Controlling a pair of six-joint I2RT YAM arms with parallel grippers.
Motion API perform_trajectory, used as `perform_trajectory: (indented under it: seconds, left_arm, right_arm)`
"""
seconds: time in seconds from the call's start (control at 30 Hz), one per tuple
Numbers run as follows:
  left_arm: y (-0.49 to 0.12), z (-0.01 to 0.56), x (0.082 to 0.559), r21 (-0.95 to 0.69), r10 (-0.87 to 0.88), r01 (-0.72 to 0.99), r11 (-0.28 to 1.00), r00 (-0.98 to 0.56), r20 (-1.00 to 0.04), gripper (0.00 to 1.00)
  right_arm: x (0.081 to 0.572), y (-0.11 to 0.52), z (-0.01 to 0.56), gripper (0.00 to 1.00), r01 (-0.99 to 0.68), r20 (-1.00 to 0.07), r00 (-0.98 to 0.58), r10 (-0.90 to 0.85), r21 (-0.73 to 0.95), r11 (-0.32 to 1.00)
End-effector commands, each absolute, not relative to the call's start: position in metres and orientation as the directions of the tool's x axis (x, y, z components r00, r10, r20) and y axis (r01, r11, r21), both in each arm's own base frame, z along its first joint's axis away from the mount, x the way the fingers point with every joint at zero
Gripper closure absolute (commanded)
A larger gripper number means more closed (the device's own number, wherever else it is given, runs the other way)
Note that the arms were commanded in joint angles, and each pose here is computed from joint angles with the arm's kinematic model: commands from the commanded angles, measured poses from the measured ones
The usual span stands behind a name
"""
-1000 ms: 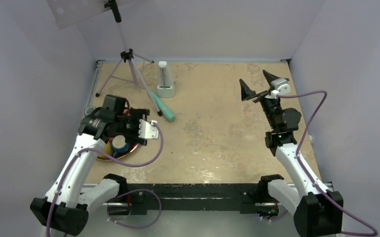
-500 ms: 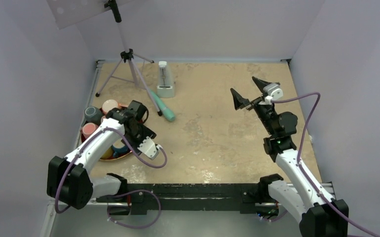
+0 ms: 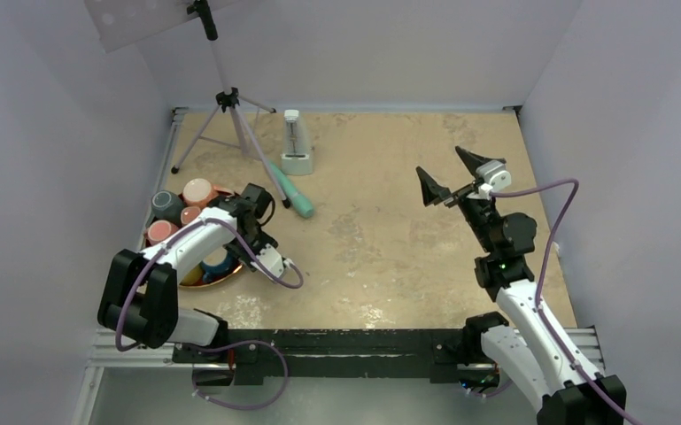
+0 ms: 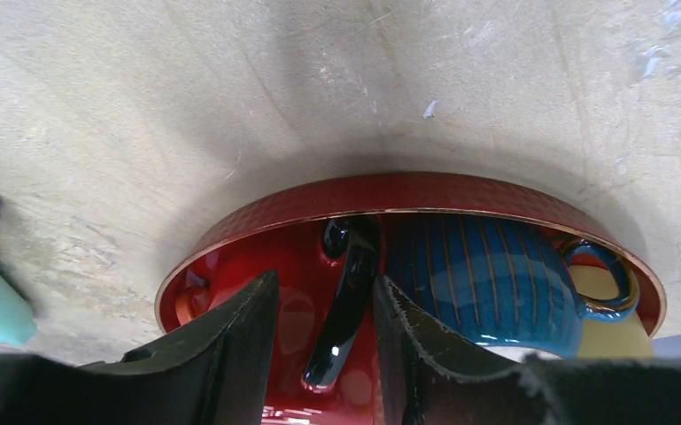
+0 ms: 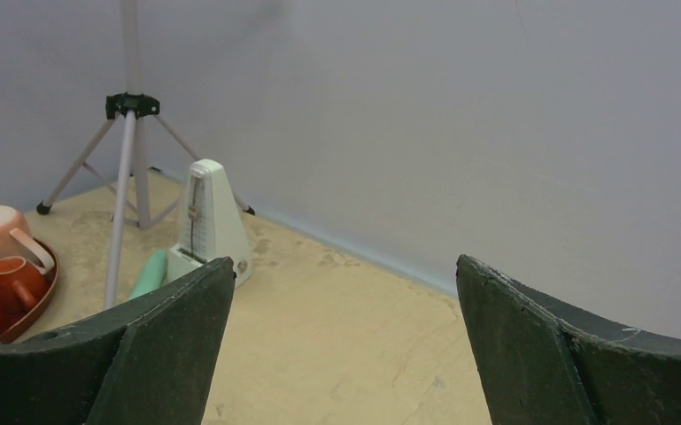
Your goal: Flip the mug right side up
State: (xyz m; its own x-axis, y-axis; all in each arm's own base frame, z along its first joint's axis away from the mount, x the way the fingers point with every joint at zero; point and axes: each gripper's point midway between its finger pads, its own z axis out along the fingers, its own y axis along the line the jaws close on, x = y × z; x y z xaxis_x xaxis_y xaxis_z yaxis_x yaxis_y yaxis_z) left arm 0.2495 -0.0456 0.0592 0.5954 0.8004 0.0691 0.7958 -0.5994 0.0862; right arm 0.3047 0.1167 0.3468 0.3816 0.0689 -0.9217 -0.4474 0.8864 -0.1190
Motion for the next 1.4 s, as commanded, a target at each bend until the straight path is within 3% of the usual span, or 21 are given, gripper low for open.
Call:
perform_trajectory:
  seconds: [0.0, 0.17, 0.23, 0.33, 0.47, 0.67, 0.83, 0.93, 1.03, 1.2, 1.3, 1.37]
  left_arm:
    - [-0.044, 0.056, 0.269, 0.112, 0.782, 0.776, -0.621, 0.606, 0.145, 0.54]
    - [-0.044, 0.052, 0.276, 0.117, 0.762, 0.754, -0.646, 0.627, 0.165, 0.60]
    - [-0.044, 0.051, 0.277, 0.115, 0.757, 0.750, -0.652, 0.632, 0.169, 0.72]
    - [-0.046, 0.056, 0.277, 0.110, 0.776, 0.770, -0.628, 0.612, 0.150, 0.99]
    - [-0.064, 0.083, 0.288, 0.196, 0.851, 0.829, -0.524, 0.522, 0.067, 1.00]
    - [-0.103, 0.152, 0.313, 0.313, 0.962, 0.943, -0.111, 0.181, -0.204, 1.00]
    - [-0.122, 0.186, 0.329, 0.289, 0.887, 0.924, 0.250, -0.099, -0.450, 1.00]
    - [-0.137, 0.220, 0.348, 0.136, 0.678, 0.836, 0.532, -0.325, -0.660, 1.00]
    - [-0.154, 0.253, 0.356, -0.116, 0.411, 0.731, 0.672, -0.499, -0.763, 1.00]
    - [-0.193, 0.300, 0.353, -0.403, 0.094, 0.662, 0.631, -0.582, -0.808, 1.00]
    - [-0.207, 0.316, 0.349, -0.496, 0.033, 0.662, 0.563, -0.617, -0.786, 1.00]
    - [-0.212, 0.322, 0.347, -0.516, 0.023, 0.668, 0.536, -0.622, -0.783, 1.00]
  right_arm:
    - [0.298, 0.112, 0.350, 0.01, -0.427, -0.914, 0.396, 0.085, -0.101, 0.898]
    - [0.297, 0.111, 0.347, 0.01, -0.424, -0.917, 0.391, 0.083, -0.099, 0.900]
    - [0.296, 0.112, 0.347, 0.01, -0.434, -0.919, 0.381, 0.103, -0.079, 0.898]
    - [0.295, 0.111, 0.347, 0.01, -0.434, -0.920, 0.377, 0.112, -0.068, 0.898]
    - [0.297, 0.111, 0.350, 0.01, -0.433, -0.925, 0.357, 0.126, -0.045, 0.900]
    - [0.305, 0.132, 0.349, 0.01, -0.523, -0.945, 0.245, 0.217, 0.060, 0.850]
    - [0.313, 0.184, 0.328, 0.01, -0.614, -0.958, 0.088, 0.272, 0.163, 0.772]
    - [0.314, 0.225, 0.306, 0.02, -0.693, -0.953, -0.057, 0.299, 0.254, 0.675]
    - [0.316, 0.257, 0.292, 0.01, -0.736, -0.936, -0.195, 0.293, 0.338, 0.587]
    - [0.319, 0.307, 0.282, 0.02, -0.767, -0.888, -0.383, 0.253, 0.459, 0.449]
    - [0.297, 0.333, 0.289, 0.01, -0.827, -0.870, -0.439, 0.224, 0.489, 0.279]
    - [0.293, 0.342, 0.288, 0.01, -0.831, -0.860, -0.464, 0.213, 0.505, 0.232]
